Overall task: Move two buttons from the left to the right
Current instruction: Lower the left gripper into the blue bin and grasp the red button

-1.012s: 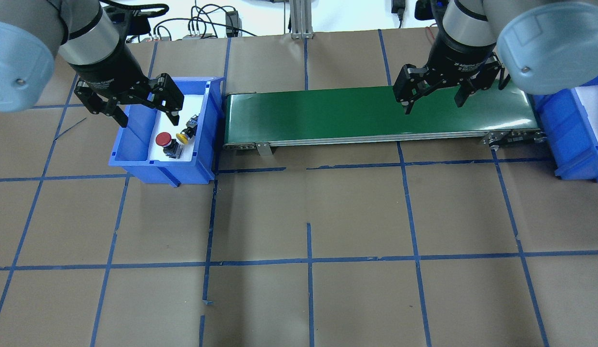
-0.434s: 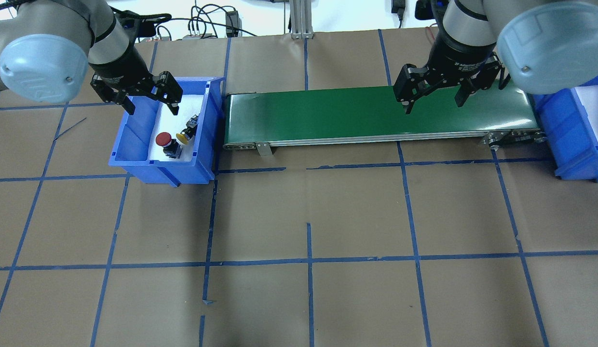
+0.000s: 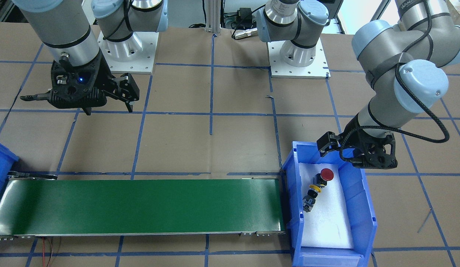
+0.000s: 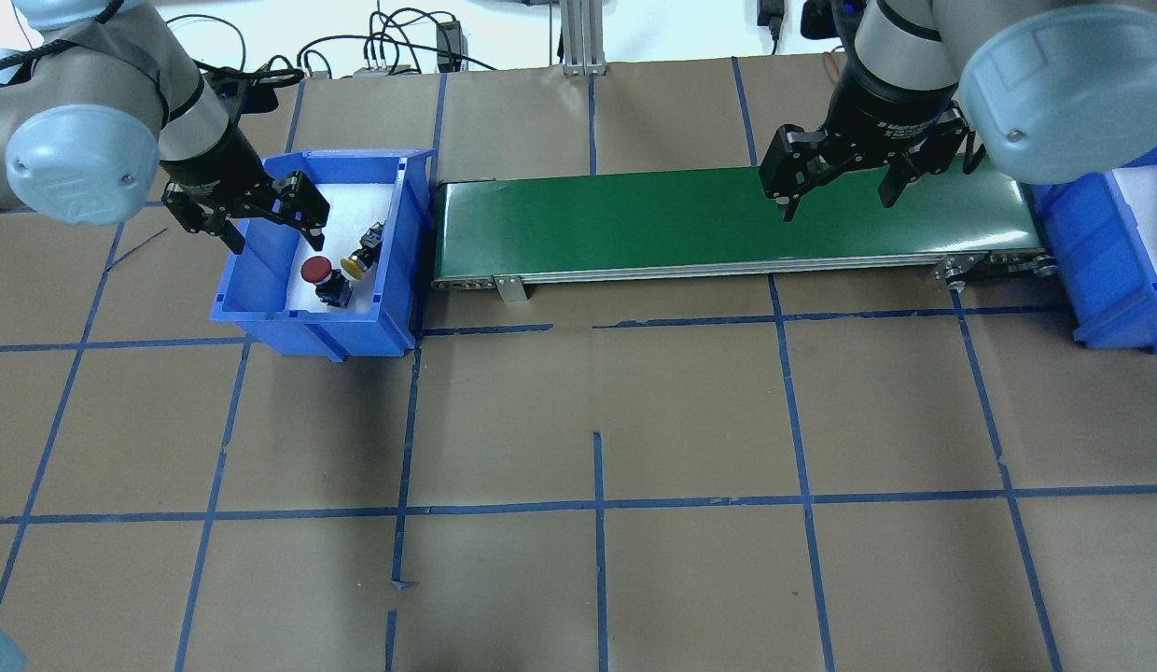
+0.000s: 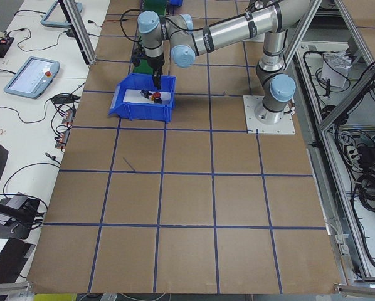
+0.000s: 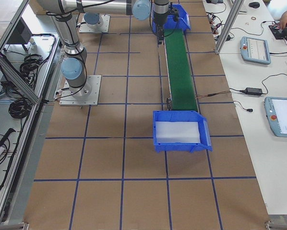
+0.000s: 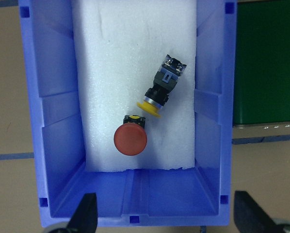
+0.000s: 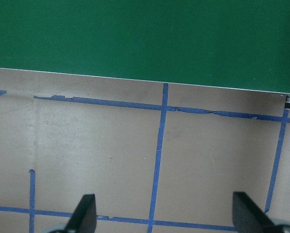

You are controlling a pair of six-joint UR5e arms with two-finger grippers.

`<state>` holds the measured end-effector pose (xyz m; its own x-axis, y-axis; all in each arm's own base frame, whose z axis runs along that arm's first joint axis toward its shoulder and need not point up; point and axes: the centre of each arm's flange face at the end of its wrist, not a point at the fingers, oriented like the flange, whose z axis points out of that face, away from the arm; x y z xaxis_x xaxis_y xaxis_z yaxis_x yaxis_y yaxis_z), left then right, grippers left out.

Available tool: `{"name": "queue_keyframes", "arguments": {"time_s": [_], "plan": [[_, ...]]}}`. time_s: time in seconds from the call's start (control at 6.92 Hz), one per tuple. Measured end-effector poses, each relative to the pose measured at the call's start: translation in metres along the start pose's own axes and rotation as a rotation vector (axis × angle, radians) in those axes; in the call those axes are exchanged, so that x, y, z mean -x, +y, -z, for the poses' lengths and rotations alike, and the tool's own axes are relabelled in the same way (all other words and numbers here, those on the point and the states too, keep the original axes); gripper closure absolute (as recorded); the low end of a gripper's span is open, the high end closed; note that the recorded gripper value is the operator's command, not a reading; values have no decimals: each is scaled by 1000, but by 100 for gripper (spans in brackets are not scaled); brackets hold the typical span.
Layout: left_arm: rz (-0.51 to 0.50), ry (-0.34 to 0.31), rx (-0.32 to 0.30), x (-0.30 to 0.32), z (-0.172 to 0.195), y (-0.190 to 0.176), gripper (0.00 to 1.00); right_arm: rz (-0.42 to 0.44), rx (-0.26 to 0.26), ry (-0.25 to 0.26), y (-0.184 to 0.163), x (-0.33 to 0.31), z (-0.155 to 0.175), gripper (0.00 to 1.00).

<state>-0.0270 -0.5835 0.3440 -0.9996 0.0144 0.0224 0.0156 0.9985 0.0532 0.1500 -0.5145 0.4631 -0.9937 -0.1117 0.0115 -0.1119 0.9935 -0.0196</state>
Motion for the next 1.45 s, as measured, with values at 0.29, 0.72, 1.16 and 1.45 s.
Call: {"name": "queue_keyframes", "arguments": {"time_s": [0.29, 0.72, 1.16, 1.45], "plan": [[9, 33, -13, 2, -31, -8, 2, 0, -2, -6, 0, 3, 0, 0], [8, 69, -45, 1, -66, -17, 5, -2, -4, -7, -1, 1, 0, 0], [32, 46, -35, 5, -84, -24, 56, -8, -5, -7, 0, -2, 2, 0], [35, 44, -2, 4, -83, -18, 70, -8, -4, -7, 0, -3, 2, 0]]}}
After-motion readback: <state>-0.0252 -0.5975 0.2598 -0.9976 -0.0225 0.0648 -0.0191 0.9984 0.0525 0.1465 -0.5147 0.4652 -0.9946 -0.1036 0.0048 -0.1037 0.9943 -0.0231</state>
